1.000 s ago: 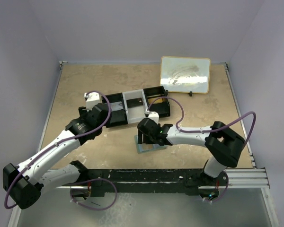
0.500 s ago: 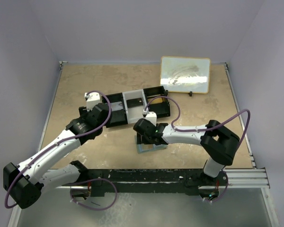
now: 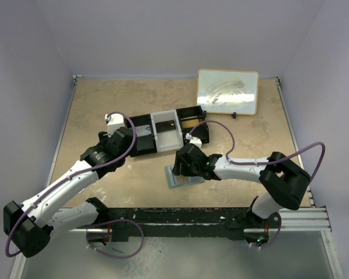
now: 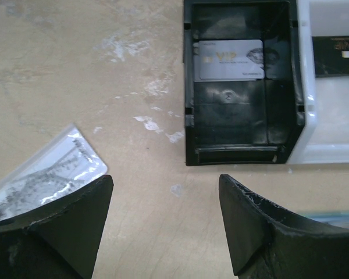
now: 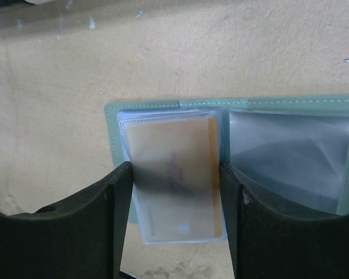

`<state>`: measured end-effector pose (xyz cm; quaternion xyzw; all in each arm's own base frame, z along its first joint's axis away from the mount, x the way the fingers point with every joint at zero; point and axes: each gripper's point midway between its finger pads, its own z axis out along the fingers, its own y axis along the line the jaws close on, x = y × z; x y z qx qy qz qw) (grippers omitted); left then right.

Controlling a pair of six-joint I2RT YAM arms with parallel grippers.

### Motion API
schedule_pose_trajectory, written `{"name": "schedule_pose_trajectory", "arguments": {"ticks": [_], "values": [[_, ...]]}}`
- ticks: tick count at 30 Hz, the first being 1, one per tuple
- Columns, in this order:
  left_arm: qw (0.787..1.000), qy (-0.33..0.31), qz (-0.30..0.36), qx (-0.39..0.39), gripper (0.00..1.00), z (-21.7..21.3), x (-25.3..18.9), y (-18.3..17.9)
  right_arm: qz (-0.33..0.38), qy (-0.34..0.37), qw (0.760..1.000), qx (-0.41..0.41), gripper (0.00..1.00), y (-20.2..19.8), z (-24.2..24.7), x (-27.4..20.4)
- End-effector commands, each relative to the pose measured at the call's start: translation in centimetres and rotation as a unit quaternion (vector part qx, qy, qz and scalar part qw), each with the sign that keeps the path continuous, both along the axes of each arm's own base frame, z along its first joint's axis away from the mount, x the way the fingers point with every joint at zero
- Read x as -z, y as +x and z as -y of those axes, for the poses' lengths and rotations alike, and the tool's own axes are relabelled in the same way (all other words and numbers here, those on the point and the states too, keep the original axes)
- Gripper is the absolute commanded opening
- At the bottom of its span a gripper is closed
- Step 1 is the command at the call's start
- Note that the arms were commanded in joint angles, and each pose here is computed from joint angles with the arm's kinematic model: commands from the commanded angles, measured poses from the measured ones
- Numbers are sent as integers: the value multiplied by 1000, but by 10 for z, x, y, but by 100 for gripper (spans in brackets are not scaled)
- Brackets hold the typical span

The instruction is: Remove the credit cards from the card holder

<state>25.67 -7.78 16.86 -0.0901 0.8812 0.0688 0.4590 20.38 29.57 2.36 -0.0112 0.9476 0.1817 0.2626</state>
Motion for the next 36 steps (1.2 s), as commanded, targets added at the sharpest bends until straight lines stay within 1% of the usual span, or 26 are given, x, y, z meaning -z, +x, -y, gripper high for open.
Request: {"name": "schedule_pose_trajectory", "arguments": {"ticks": [1, 4, 6, 9, 14, 18, 21, 24, 27, 31, 33, 36], "values": [[996, -78, 8, 52, 71, 29, -5, -2, -67, 62, 996, -23, 60, -21, -6, 24], [981, -168, -1, 98, 71, 60, 3, -12, -69, 68, 995, -24, 61, -20, -4, 24], [969, -213, -13, 121, 71, 77, 9, -19, -74, 62, 995, -25, 61, -22, -3, 27], [954, -258, -36, 146, 71, 96, 17, -28, -78, 63, 995, -28, 64, -24, -3, 31], [936, -302, -60, 172, 71, 115, 27, -39, -80, 63, 994, -27, 65, -25, -2, 34], [934, -305, -69, 171, 71, 118, 37, -45, -79, 51, 995, -26, 64, -23, 0, 35], [935, -306, -71, 166, 71, 119, 41, -49, -58, 19, 998, -10, 64, -11, 7, 36], [937, -305, -66, 158, 71, 118, 41, -49, -52, -3, 999, -9, 64, -7, 9, 37], [943, -294, -59, 142, 71, 110, 38, -46, -45, -36, 998, -5, 69, -5, 13, 36], [954, -274, -38, 111, 71, 94, 28, -42, -36, -64, 997, -10, 79, -6, 9, 34], [958, -267, -28, 103, 71, 88, 20, -41, -33, -69, 997, -13, 80, -6, 6, 33], [961, -261, -9, 92, 71, 79, 4, -39, -29, -97, 995, -10, 79, -3, 8, 34]]}}
